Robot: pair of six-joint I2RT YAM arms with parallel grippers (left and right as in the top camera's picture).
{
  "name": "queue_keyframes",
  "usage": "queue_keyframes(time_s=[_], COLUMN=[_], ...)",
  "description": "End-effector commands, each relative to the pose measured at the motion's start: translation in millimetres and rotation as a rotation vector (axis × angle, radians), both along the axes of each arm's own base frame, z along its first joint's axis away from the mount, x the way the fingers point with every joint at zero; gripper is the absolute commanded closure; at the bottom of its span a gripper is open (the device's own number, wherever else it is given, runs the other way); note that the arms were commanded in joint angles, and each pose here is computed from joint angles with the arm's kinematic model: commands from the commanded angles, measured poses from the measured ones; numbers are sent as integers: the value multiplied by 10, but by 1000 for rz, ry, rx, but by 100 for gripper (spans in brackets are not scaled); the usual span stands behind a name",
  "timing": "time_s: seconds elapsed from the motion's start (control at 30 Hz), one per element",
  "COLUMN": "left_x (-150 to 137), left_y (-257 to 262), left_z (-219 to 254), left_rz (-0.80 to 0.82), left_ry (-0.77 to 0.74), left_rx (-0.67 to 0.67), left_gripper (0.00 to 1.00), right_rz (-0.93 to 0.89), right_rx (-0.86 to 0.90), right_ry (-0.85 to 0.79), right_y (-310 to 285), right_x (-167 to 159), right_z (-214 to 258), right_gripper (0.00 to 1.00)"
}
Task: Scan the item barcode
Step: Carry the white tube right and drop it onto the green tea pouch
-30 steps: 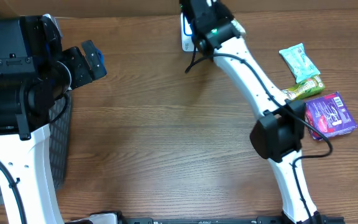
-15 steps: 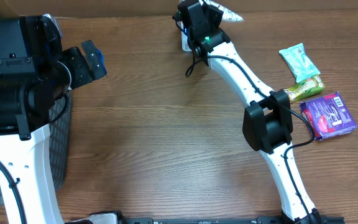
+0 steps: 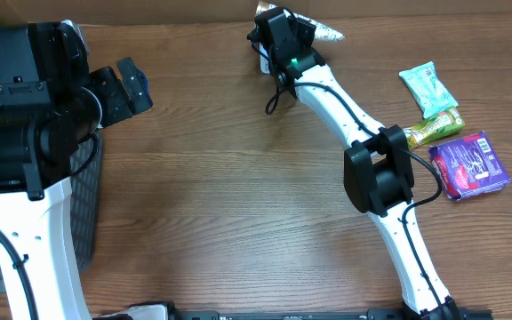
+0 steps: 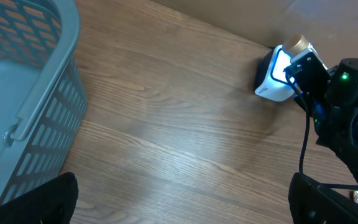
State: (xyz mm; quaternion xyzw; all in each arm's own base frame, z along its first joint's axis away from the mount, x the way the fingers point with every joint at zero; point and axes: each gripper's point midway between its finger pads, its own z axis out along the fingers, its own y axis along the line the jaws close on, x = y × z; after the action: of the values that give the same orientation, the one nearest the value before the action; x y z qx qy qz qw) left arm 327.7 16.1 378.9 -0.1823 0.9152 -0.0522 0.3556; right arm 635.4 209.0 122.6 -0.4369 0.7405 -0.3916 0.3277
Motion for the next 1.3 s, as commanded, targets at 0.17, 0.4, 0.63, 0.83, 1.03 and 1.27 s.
queue_keyframes(time_s=[0.17, 0.4, 0.63, 0.83, 1.03, 1.27], left_x=[12, 12, 11, 11, 12, 12], left_y=[28, 28, 28, 28, 28, 28], left_z=[38, 38, 37, 37, 38, 38], left_rz=[4, 4, 4, 4, 4, 4], left_ry=[-12, -12, -11, -11, -12, -12], left_rx=[12, 12, 12, 12, 12, 12], left_gripper=[0, 1, 0, 0, 1, 0], right_rz=[-74, 79, 213, -143, -826, -1505], right_rx=[-39, 30, 467, 879, 1206, 1316], right_ry=[-67, 108, 324, 345, 238, 25], right_y=[-90, 187, 481, -33, -1053, -2260], right_x=[-88, -596, -1601, -2032, -2010, -2042], right_z=[419, 742, 1465, 1907, 1723, 1235], right_gripper=[96, 96, 96, 96, 96, 96])
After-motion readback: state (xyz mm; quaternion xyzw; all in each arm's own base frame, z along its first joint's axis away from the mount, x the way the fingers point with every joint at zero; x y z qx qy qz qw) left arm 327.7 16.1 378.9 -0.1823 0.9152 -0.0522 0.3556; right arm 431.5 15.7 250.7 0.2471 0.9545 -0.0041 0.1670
